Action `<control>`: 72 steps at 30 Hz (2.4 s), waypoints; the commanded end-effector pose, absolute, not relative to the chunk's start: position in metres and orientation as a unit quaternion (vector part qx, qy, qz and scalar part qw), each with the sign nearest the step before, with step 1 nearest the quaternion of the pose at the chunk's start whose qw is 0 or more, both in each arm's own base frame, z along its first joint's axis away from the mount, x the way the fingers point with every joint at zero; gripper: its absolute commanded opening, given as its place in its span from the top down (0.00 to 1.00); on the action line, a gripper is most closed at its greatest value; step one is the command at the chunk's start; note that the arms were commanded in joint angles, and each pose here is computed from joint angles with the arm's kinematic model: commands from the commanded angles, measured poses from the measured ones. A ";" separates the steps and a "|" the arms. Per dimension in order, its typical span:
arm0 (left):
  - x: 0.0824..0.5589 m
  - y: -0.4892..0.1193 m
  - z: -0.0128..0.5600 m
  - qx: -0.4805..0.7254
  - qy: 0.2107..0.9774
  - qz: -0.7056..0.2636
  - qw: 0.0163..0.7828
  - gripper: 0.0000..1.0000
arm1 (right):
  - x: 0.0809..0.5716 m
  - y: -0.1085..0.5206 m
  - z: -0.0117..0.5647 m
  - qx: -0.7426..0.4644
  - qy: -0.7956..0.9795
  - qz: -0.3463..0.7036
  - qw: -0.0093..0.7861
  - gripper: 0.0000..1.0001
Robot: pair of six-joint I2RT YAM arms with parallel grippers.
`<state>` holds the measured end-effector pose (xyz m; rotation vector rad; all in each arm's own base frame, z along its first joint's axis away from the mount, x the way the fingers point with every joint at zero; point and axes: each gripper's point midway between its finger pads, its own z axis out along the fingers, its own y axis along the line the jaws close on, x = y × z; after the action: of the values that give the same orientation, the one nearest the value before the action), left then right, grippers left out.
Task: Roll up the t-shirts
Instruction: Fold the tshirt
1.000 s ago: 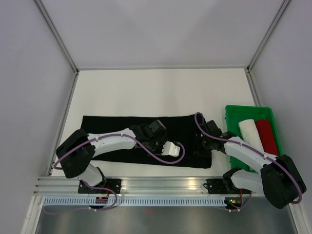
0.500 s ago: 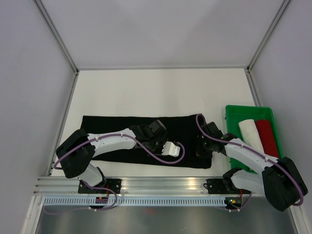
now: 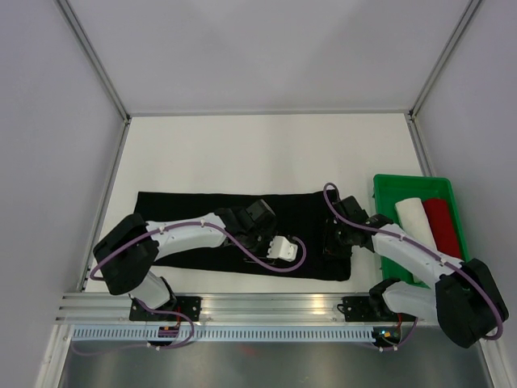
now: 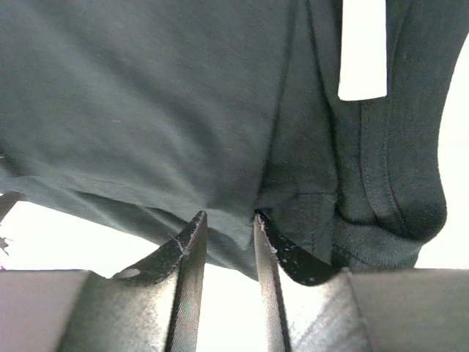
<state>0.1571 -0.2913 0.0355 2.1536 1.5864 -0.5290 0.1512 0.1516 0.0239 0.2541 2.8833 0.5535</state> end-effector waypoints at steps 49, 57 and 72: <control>0.333 0.097 0.003 0.124 0.952 0.006 0.278 0.62 | 0.451 0.110 0.024 0.089 0.953 0.117 0.265 1.00; 0.351 0.091 0.066 0.119 0.933 0.001 0.340 0.55 | 0.430 0.120 0.112 0.060 0.936 0.106 0.330 0.96; 0.320 0.068 0.105 0.112 0.931 -0.031 0.346 0.44 | 0.229 0.103 0.017 0.145 0.965 0.131 0.172 1.00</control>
<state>0.3227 0.0797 0.0863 0.3298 2.4411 -0.0037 0.2293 0.0948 0.0184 0.3369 2.7878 0.3018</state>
